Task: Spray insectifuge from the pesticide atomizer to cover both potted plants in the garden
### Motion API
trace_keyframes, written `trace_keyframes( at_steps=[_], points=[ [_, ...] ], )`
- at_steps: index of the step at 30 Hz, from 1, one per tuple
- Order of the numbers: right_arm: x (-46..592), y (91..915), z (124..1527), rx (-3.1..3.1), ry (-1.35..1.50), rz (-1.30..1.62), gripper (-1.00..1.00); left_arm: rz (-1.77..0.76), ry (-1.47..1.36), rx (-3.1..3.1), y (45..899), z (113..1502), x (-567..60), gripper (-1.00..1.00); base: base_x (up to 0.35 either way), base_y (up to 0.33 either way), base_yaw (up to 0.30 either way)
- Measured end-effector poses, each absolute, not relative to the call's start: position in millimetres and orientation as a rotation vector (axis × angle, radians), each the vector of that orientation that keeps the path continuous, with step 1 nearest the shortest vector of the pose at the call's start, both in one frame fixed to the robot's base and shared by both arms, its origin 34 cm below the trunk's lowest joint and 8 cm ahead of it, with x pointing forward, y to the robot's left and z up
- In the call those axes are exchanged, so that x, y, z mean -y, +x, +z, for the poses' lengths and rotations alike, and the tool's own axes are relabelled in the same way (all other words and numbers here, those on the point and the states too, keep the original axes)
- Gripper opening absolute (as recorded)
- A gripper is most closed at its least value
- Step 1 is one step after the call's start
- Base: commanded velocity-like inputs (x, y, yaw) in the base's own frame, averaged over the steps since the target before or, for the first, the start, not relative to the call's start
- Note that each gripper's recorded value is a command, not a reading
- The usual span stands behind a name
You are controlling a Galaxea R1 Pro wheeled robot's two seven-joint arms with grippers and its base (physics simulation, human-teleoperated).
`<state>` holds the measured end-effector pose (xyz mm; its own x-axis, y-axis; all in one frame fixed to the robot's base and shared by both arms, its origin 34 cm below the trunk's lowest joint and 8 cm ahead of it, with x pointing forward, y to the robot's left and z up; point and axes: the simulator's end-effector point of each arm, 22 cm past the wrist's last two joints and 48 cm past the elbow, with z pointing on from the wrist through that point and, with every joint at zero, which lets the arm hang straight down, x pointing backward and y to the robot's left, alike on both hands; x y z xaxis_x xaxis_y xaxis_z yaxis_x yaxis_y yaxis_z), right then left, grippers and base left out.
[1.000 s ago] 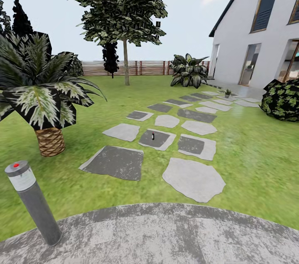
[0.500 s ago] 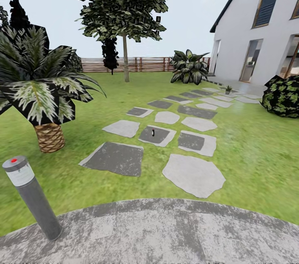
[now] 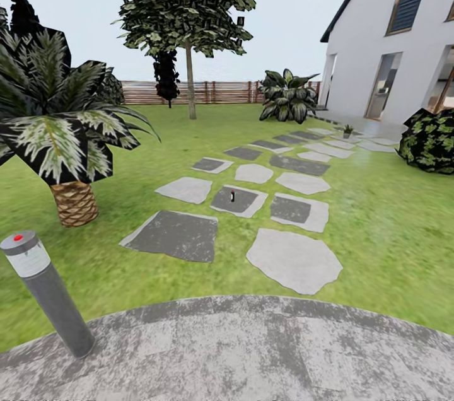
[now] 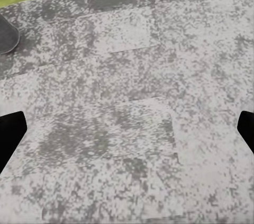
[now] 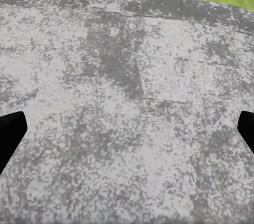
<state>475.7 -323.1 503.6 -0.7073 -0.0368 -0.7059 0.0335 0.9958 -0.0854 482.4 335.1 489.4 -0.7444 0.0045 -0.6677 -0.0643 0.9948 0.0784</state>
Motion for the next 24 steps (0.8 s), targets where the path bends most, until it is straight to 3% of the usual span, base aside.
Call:
trace_keyframes(
  at_steps=[24],
  points=[
    [323.1, 467.0, 463.8, -2.373, -0.003, -0.118, 1.00, 0.126, -0.038, -2.427, 473.5, 449.6, -335.1, 1.00, 0.000, 0.000, 0.000]
  ],
)
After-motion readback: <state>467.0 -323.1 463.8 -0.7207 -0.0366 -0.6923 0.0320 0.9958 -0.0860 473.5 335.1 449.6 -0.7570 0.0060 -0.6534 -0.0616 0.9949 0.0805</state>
